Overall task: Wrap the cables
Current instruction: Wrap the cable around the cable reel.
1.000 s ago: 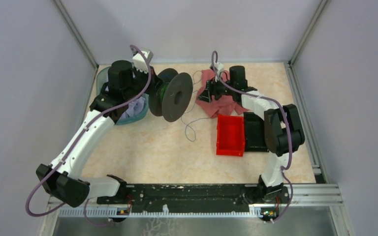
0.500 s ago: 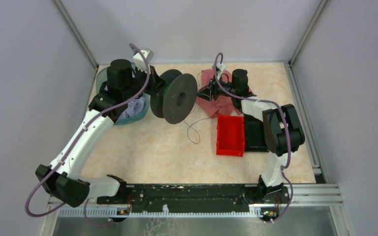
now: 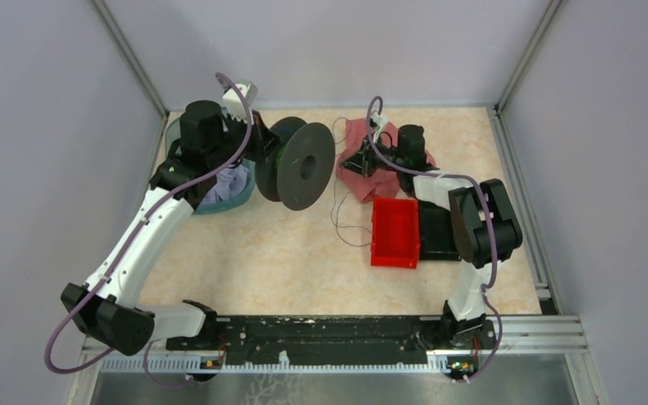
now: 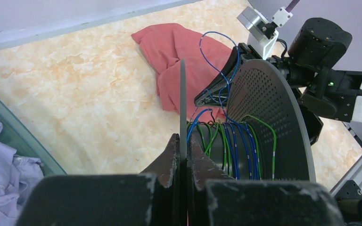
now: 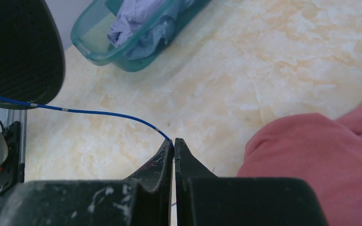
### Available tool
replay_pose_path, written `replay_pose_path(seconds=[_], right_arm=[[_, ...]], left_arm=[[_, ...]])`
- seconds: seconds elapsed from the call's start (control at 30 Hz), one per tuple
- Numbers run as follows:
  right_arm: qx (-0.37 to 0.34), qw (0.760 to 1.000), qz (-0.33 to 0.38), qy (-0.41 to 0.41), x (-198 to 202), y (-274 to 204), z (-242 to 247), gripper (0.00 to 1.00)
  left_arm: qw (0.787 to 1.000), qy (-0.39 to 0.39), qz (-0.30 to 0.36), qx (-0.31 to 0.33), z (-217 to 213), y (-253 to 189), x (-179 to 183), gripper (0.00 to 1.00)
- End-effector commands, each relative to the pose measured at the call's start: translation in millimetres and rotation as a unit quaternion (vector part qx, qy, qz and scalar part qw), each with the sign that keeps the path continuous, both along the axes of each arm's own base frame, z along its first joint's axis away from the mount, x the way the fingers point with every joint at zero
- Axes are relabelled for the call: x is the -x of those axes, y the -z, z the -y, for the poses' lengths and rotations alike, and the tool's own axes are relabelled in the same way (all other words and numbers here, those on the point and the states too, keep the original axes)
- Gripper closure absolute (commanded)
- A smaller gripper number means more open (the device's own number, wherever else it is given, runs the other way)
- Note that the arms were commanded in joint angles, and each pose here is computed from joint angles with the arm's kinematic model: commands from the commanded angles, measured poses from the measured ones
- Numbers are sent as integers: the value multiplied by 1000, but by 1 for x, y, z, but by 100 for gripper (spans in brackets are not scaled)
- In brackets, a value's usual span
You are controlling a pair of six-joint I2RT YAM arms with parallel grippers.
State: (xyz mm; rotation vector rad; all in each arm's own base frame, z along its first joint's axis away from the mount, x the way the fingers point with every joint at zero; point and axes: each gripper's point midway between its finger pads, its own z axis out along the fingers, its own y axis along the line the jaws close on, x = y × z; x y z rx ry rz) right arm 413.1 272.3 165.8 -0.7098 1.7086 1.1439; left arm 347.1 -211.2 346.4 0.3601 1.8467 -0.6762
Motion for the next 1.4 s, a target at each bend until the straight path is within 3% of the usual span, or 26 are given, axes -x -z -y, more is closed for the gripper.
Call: replay_pose_path(seconds=[0.0, 0.27, 0.47, 1.07, 1.37], right_arm=[[25, 999, 20, 29, -5, -8, 7, 100], [111, 991, -25, 73, -7, 29, 26, 100], [173, 983, -29, 60, 11, 50, 20, 100], [266, 958, 69, -87, 97, 73, -23, 100], [280, 941, 116, -154, 140, 74, -31, 100]], left_arm=[[997, -31, 52, 40, -8, -47, -8, 100], [991, -105, 55, 61, -30, -61, -26, 100], [976, -195, 63, 68, -59, -74, -43, 100], [949, -294, 93, 62, -88, -80, -71, 100], [918, -378, 116, 38, -118, -76, -84, 100]])
